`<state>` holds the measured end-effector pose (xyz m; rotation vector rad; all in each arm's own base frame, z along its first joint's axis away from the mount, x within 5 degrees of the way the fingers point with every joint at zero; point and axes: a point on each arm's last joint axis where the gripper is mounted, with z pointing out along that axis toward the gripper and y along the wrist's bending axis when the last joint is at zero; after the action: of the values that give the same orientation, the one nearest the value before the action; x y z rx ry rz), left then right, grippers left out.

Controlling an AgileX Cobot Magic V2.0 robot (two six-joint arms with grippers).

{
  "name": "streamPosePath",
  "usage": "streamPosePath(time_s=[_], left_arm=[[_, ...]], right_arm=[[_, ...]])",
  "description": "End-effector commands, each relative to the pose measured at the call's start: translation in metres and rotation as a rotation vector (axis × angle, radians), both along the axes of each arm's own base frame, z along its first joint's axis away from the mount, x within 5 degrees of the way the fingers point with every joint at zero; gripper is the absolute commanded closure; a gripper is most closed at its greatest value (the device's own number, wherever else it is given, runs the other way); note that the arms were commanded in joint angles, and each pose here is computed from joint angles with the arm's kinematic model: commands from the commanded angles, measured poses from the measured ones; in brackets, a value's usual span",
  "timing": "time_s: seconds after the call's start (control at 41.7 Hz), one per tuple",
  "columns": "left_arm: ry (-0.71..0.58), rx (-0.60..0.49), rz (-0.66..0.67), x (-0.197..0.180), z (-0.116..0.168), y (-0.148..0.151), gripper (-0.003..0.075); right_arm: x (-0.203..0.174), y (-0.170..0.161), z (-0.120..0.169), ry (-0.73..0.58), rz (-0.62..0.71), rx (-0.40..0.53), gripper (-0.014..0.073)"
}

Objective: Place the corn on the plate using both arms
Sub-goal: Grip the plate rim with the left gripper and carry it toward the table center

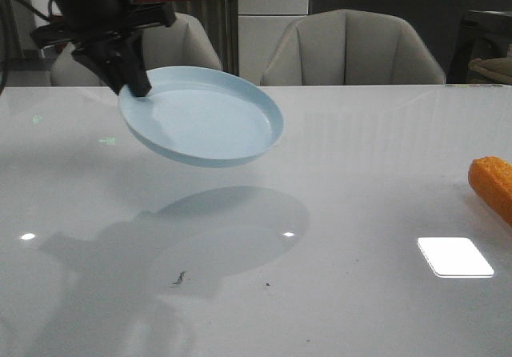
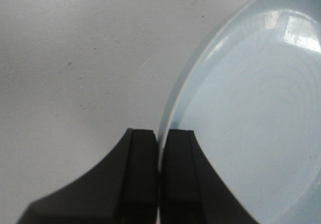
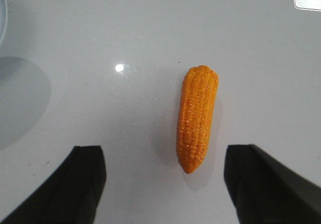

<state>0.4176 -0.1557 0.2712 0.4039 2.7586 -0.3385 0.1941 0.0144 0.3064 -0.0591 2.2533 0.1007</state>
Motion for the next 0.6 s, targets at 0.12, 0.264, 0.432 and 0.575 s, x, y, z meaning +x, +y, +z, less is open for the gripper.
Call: streamPosePath(time_s=[0.12,0.264,0.432,0.575], left_arm=[[-0.087,-0.062,-0.070,-0.010,0.018,-0.038,0.0620],[0.016,-0.024,-0.112,-0.012,-0.012,-0.054,0.0620],[0.089,0.003,-0.128,-0.011,-0.039,-0.064,0.0620],[0.121,0.041,-0.154,-0.010,-0.054,-0.065,0.0620]], right_arm=[[0.003,-0.001,0.018,-0.105,-0.001,-0.009,-0.0002],[0.003,-0.001,0.018,-0.105,-0.001,-0.009,-0.0002],[0.003,-0.001,0.018,-0.104,-0.001,-0.009,-0.0002],[0.003,-0.001,0.018,-0.104,-0.001,-0.009,-0.0002]])
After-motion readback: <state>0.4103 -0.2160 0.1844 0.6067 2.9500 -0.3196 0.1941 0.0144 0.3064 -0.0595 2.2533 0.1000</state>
